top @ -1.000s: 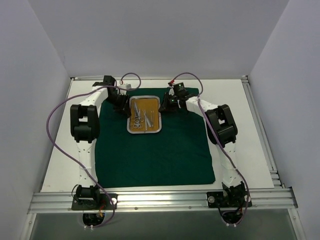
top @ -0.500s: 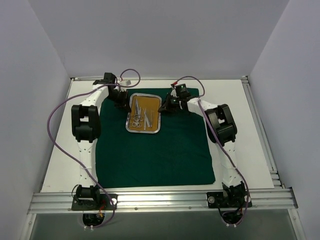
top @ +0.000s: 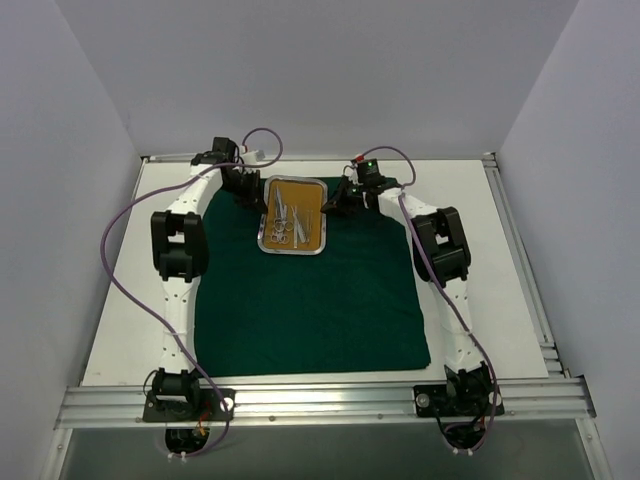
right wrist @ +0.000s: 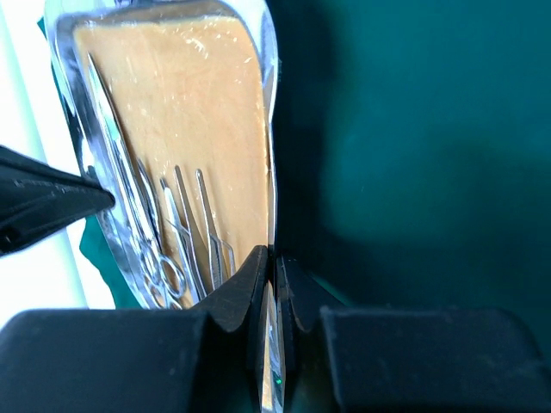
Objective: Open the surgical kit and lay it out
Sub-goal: Move the container from the surgical kit.
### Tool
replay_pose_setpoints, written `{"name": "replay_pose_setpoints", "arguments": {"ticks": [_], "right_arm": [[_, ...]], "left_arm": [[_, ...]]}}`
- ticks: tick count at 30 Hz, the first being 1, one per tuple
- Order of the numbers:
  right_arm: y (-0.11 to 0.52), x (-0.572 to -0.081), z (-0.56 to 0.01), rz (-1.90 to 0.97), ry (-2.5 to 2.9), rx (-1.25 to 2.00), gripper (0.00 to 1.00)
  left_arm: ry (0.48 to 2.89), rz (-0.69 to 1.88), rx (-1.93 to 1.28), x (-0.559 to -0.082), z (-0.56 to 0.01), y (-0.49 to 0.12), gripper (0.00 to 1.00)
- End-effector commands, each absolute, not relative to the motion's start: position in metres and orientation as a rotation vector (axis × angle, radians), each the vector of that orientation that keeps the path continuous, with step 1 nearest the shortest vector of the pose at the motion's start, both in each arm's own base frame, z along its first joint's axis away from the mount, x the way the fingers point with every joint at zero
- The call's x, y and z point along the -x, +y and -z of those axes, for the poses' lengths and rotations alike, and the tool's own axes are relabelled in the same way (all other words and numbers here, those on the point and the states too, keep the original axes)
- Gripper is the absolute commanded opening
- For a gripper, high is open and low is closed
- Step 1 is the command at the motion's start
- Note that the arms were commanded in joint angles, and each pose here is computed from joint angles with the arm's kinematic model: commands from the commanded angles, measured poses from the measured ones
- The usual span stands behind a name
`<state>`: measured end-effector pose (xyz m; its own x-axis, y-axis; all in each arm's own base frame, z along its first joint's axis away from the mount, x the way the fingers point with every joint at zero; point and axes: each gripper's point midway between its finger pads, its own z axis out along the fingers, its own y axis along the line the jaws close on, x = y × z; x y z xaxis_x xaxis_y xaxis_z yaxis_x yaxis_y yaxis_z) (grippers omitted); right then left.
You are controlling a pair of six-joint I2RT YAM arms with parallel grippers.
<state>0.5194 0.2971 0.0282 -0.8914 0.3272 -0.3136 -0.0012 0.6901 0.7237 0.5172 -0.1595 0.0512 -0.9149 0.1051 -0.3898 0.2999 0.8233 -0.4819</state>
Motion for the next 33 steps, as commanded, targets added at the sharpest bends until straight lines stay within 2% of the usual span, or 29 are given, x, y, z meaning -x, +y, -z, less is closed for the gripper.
{"name": "replay_pose_setpoints", "arguments": {"ticks": [1, 8, 20, 29, 33], "right_arm": [[0.293, -0.552, -0.049, -1.057, 2.39, -0.3, 0.0], [0.29, -0.576, -0.05, -1.032, 2.352, -0.365, 0.0], [0.282, -0.604, -0.069, -1.019, 2.244, -0.455, 0.0], [0.272, -0.609, -0.056, -0.966, 2.236, -0.527, 0.0], [0.268, -0.61, -0.05, -0.915, 2.249, -0.52, 0.11]], "left_arm": [[2.644, 0.827, -0.353, -0.517, -0.055, -0.181, 0.02], [2.63, 0.789, -0.352, -0.533, -0.05, -0.186, 0.03], [2.585, 0.813, -0.379, -0.545, -0.044, -0.204, 0.1], [2.562, 0.748, -0.368, -0.556, -0.046, -0.2, 0.36], [2.58, 0.737, -0.368, -0.553, -0.042, -0.197, 0.52]]}}
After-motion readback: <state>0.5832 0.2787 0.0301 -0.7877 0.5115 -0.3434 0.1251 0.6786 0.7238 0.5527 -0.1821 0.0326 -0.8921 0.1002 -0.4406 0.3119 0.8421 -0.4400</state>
